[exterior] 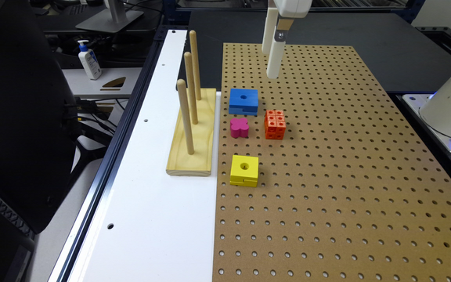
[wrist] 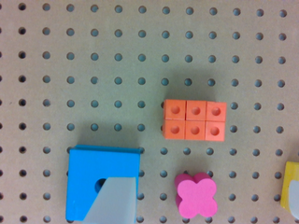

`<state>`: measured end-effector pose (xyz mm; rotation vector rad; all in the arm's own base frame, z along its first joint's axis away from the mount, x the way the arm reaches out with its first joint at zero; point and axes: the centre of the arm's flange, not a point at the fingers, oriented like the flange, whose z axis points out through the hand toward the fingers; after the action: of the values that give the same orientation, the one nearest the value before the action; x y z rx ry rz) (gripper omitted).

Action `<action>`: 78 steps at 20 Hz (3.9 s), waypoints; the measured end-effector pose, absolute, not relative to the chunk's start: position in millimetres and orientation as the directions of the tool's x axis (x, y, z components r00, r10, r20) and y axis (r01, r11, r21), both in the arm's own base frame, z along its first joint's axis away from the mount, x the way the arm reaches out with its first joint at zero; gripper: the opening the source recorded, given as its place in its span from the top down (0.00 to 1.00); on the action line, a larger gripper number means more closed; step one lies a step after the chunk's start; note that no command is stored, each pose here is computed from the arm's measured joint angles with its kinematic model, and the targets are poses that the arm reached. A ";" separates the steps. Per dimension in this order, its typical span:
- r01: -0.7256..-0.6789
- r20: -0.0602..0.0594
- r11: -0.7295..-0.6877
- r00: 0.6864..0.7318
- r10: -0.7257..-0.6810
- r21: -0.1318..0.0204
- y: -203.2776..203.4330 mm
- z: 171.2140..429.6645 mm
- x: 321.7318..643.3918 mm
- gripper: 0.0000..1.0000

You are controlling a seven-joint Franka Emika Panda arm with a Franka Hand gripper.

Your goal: Pick up pink flower.

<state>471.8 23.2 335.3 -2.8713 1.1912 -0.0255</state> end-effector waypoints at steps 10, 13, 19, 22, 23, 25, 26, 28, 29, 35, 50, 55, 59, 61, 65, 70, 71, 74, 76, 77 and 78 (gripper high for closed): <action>-0.704 0.002 -0.709 0.710 -0.704 -0.043 28.7 297.9 483.2 0.00; -0.699 0.007 -0.713 0.714 -0.700 -0.049 33.8 301.2 486.0 0.00; -0.697 0.002 -0.715 0.716 -0.698 -0.047 36.9 292.7 488.2 0.00; -0.698 0.000 -0.715 0.716 -0.698 -0.047 37.1 283.4 490.4 0.00; -0.698 -0.001 -0.715 0.716 -0.699 -0.046 37.2 281.4 491.2 0.00; -0.698 -0.001 -0.715 0.716 -0.699 -0.047 37.3 281.1 492.6 0.00; -0.698 -0.001 -0.715 0.716 -0.699 -0.047 37.3 281.3 493.2 0.00; -0.698 -0.005 -0.715 0.716 -0.699 -0.043 37.4 278.2 492.9 0.00; -0.698 -0.008 -0.715 0.715 -0.699 -0.041 37.4 274.6 492.9 0.00; -0.700 -0.012 -0.713 0.714 -0.700 -0.043 37.6 250.1 495.8 0.00; -0.696 -0.007 -0.716 0.717 -0.697 -0.057 42.8 226.8 502.3 0.00; -0.696 -0.005 -0.716 0.717 -0.697 -0.062 43.5 226.6 508.3 0.00; -0.697 -0.013 -0.715 0.717 -0.697 -0.055 43.8 217.5 509.0 0.00; -0.698 -0.017 -0.714 0.716 -0.698 -0.054 43.9 208.3 509.6 0.00; -0.699 -0.021 -0.713 0.715 -0.699 -0.055 44.4 194.7 514.3 0.00; -0.700 -0.025 -0.712 0.714 -0.700 -0.052 44.7 189.5 517.6 0.00; -0.700 -0.026 -0.712 0.714 -0.700 -0.051 44.7 188.5 517.7 0.00; -0.700 -0.027 -0.712 0.714 -0.700 -0.051 44.7 187.9 517.8 0.00; -0.700 -0.027 -0.712 0.714 -0.700 -0.051 44.7 187.9 517.8 0.00; -0.700 -0.027 -0.712 0.714 -0.700 -0.051 44.7 187.9 517.8 0.00; -0.700 -0.027 -0.712 0.714 -0.700 -0.051 44.7 187.9 517.8 0.00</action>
<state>517.8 44.7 187.9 -2.8551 1.1669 0.0087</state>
